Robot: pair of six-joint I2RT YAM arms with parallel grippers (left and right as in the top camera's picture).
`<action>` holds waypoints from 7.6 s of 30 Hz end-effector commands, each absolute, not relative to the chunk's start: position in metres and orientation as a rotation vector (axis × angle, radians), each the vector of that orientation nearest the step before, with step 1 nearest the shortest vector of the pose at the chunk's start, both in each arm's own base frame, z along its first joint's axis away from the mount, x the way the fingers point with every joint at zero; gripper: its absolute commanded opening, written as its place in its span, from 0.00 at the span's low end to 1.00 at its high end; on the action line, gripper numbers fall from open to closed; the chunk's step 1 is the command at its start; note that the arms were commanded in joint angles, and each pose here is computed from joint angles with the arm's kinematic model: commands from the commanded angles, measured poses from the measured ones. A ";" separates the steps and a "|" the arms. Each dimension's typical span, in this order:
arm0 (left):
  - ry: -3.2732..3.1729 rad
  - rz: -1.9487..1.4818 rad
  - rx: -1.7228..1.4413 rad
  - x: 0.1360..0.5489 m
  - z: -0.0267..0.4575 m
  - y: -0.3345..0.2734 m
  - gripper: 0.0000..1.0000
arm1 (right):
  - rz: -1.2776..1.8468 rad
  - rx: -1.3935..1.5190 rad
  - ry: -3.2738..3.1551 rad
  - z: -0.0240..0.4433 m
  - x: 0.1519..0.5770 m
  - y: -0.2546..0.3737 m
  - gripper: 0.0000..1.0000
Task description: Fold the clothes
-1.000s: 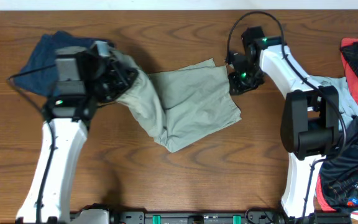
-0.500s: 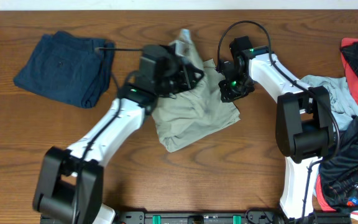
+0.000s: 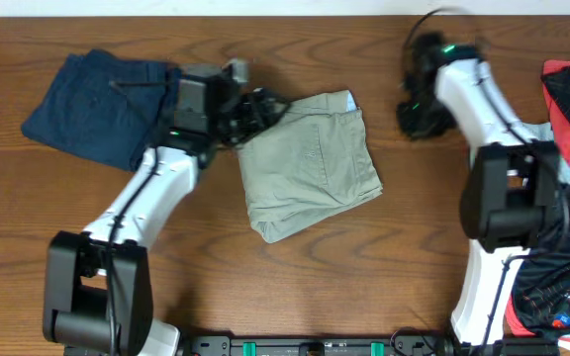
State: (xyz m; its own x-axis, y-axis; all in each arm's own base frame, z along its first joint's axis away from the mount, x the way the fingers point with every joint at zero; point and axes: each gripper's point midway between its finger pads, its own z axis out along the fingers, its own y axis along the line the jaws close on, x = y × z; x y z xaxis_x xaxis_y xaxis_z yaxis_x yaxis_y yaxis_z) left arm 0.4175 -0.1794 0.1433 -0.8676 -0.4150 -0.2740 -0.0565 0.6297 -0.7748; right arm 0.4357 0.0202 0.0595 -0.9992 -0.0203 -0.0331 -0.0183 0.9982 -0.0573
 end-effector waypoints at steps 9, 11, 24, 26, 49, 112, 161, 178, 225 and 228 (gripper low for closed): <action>2.661 -0.739 -0.448 0.401 0.067 -0.127 0.79 | 0.223 -0.108 2.861 0.159 0.459 0.047 0.27; 2.698 -0.673 -0.481 0.400 0.047 -0.120 0.80 | 0.225 -0.117 2.866 0.159 0.457 0.050 0.27; 2.633 -1.052 -0.248 0.418 0.020 -0.183 0.06 | 0.225 -0.114 2.883 0.158 0.453 0.049 0.26; 2.560 -1.056 -0.217 0.430 0.034 -0.183 0.06 | 0.225 -0.114 2.884 0.158 0.453 0.049 0.26; 1.972 -0.466 -0.992 0.451 0.180 0.204 0.50 | 0.213 -0.123 2.874 0.158 0.456 0.044 0.26; 2.741 -0.146 -0.132 0.460 0.042 0.017 0.98 | 0.220 -0.113 2.960 0.154 0.435 0.043 0.31; 2.286 -0.468 -0.141 0.560 0.095 0.015 0.98 | 0.230 -0.020 3.080 0.151 0.408 0.041 0.61; 2.963 -0.494 0.043 0.409 0.040 -0.116 0.98 | 0.088 0.096 3.079 0.080 0.429 -0.021 0.25; 2.925 -0.193 -0.309 0.399 0.117 -0.012 0.98 | 0.283 0.400 2.976 0.111 0.408 -0.096 0.74; 3.068 -0.179 -0.378 0.357 0.120 -0.003 0.98 | 0.194 0.467 3.082 0.108 0.388 -0.084 0.75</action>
State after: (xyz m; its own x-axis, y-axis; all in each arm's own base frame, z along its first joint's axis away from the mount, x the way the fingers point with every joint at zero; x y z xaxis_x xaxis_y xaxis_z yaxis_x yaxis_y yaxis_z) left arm 0.3720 -0.0114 0.1120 -0.9730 -0.2191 -0.0723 -0.2068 0.9672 -0.1473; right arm 0.3986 -0.0710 0.0967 -0.9733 0.2291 -0.0125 0.2159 0.9330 0.2881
